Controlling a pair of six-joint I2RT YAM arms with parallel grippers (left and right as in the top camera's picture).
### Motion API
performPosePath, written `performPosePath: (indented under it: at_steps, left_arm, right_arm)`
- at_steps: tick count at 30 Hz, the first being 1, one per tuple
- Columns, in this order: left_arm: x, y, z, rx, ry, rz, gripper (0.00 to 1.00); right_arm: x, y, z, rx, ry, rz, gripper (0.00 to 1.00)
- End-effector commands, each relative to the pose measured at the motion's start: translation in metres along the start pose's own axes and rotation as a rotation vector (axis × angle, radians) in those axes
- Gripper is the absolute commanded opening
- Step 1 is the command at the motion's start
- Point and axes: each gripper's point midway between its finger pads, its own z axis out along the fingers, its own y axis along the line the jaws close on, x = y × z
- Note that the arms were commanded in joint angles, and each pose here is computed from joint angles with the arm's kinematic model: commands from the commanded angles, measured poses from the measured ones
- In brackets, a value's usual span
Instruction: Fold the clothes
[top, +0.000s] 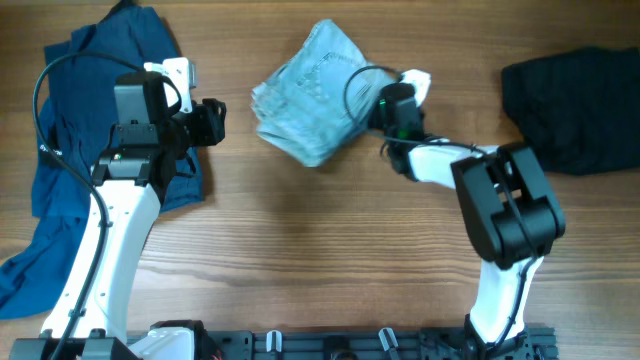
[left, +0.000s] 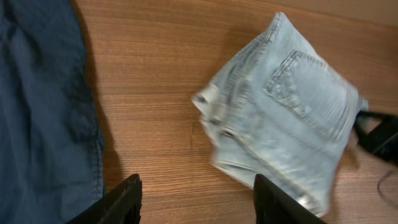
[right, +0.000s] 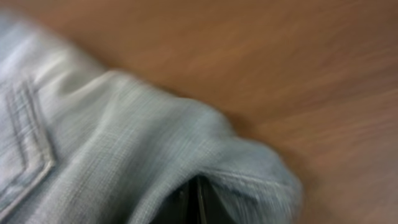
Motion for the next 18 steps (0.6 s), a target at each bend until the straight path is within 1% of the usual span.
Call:
performPosePath:
  at_steps: [1,2,3,5,6,7,9,12,13,15,18]
  left_arm:
    - [0.0,0.002,0.002,0.0,0.003,-0.018,0.53]
    - [0.0,0.002,0.002,0.0,0.003,-0.017,0.52]
    - [0.0,0.002,0.002,-0.001,0.003,-0.018,0.52]
    - [0.0,0.002,0.002,-0.001,0.003,-0.018,0.52]
    - [0.0,0.002,0.002,-0.001,0.003,-0.018,0.52]
    - [0.0,0.002,0.002,-0.001,0.003,-0.018,0.51]
    - [0.0,0.002,0.002,-0.001,0.003,-0.017,0.52]
    - [0.0,0.002,0.002,-0.001,0.003,-0.017,0.53]
    - [0.0,0.002,0.002,-0.001,0.003,-0.017,0.53]
    - [0.0,0.002,0.002,-0.001,0.002,-0.017,0.53]
    - [0.0,0.002,0.002,-0.001,0.002,-0.017,0.54]
  right_arm:
    - [-0.062,-0.067,0.012,0.138,-0.214,0.123,0.2]
    - [-0.079,-0.072,0.012,0.128,-0.256,0.131,0.23]
    - [-0.106,-0.072,0.015,0.074,-0.284,0.124,0.34]
    - [-0.121,-0.057,0.011,-0.018,-0.259,0.076,0.58]
    - [-0.126,-0.046,0.005,-0.073,-0.228,0.057,0.67]
    - [-0.128,-0.034,-0.003,-0.123,-0.185,0.045,0.74]
    - [-0.124,-0.006,-0.031,-0.252,-0.043,0.039,0.99]
    - [-0.092,0.029,-0.092,-0.429,0.279,0.174,1.0]
    - [-0.081,0.035,-0.107,-0.446,0.36,0.208,1.0]
    - [-0.05,0.04,-0.13,-0.398,0.516,0.279,1.0]
    - [-0.009,0.048,-0.141,-0.315,0.652,0.332,1.0]
